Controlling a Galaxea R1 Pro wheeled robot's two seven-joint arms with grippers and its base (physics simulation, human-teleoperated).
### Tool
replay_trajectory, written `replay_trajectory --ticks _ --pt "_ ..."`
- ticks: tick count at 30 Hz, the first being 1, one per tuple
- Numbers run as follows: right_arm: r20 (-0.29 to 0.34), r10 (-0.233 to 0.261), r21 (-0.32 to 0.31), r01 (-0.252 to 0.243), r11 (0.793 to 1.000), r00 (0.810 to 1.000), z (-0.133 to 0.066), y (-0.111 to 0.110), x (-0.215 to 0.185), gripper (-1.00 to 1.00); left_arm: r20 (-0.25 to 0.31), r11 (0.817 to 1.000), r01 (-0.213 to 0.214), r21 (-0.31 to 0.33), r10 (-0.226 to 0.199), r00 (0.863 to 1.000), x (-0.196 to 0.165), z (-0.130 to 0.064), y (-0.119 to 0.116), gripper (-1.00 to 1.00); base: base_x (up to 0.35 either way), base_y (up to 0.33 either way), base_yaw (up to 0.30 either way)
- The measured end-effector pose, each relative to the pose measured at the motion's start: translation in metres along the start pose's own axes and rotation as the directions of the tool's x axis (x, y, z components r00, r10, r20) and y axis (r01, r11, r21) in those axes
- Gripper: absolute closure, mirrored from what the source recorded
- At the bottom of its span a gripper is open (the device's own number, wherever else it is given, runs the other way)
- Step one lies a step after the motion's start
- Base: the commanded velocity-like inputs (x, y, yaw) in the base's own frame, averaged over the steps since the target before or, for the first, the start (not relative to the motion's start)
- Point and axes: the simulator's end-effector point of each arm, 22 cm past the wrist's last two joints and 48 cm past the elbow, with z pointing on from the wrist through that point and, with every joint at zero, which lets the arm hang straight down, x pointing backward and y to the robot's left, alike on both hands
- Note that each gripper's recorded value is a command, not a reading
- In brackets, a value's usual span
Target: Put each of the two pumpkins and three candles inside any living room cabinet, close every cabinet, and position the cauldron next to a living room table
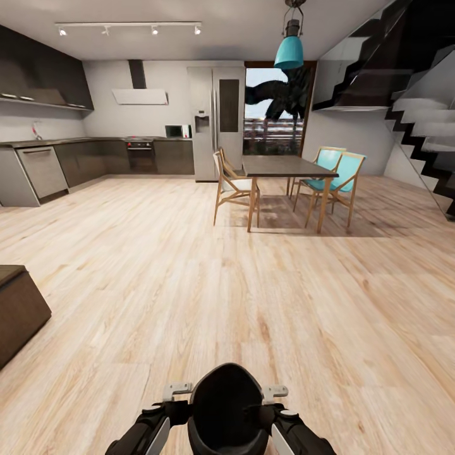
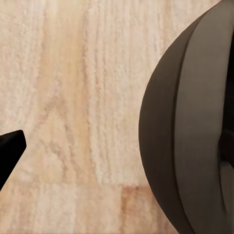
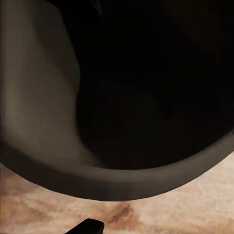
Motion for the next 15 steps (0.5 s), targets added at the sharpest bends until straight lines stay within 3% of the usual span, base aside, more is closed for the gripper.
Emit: replay_trajectory --ticks 15 --pt "0.014 0.0 0.001 0.0 1.0 1.0 0.0001 -0.0004 -0.0025 -1.0 -0.002 1.0 -0.003 -0.002 0.003 1.0 0.001 0.0002 0.0007 -1.0 0.0 0.0 0.0"
